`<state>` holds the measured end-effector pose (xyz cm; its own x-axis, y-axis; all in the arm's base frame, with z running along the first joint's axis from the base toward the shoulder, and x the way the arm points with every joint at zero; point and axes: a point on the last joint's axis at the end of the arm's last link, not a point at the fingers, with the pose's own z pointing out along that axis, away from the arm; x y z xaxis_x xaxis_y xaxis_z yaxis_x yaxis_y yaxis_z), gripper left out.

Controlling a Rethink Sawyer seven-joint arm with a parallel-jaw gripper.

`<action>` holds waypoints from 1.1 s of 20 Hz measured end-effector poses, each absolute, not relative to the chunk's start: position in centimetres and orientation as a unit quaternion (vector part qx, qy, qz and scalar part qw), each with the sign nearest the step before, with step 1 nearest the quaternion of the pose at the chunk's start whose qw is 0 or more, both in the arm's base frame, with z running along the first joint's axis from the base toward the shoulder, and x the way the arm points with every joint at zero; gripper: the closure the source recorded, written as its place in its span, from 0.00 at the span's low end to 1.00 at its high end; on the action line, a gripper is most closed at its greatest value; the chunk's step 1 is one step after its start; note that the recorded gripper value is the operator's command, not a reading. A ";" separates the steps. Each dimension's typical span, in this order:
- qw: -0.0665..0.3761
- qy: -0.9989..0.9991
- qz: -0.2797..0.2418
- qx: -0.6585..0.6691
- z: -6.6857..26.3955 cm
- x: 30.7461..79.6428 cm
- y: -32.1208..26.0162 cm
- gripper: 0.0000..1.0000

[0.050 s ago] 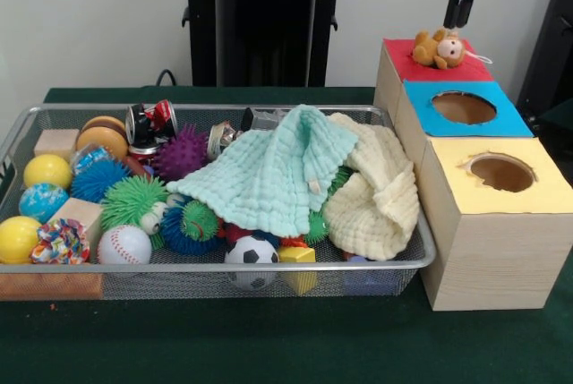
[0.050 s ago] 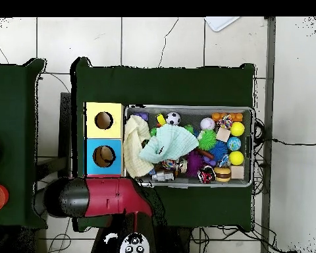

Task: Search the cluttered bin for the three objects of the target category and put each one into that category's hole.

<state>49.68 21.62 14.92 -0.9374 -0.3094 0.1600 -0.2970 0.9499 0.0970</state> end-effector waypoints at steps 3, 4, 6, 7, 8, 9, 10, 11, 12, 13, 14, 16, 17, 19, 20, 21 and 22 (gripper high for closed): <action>0.088 -0.984 -0.035 0.153 14.5 50.0 21.5 1.00; 0.088 -0.984 -0.035 0.153 14.2 50.0 21.4 1.00; 0.089 -0.984 -0.031 0.153 11.9 50.1 21.2 1.00; 0.088 -0.984 -0.027 0.155 10.7 50.0 21.1 1.00; 0.087 -0.983 -0.023 0.158 9.5 49.9 20.9 1.00; 0.087 -0.983 -0.020 0.160 8.8 49.8 20.8 1.00; 0.089 -0.983 -0.019 0.159 8.2 49.9 20.7 1.00; 0.086 -0.983 -0.015 0.163 8.4 50.1 20.7 1.00; 0.094 -0.982 -0.013 0.166 8.5 49.9 21.0 1.00; 0.095 -0.981 -0.011 0.166 8.4 50.0 21.0 1.00; 0.095 -0.981 -0.009 0.167 8.4 50.1 21.0 1.00; 0.097 -0.981 -0.008 0.168 8.4 50.1 21.1 1.00; 0.099 -0.981 -0.008 0.167 8.4 50.1 21.0 1.00; 0.100 -0.981 -0.008 0.168 8.4 50.2 21.1 1.00; 0.101 -0.981 -0.008 0.168 8.4 50.2 21.1 1.00; 0.102 -0.980 -0.007 0.168 8.4 50.2 21.1 1.00; 0.103 -0.980 -0.007 0.168 8.4 50.2 21.1 1.00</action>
<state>50.24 21.08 8.39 -0.9226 -0.3308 0.1986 -0.3277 0.9435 0.0489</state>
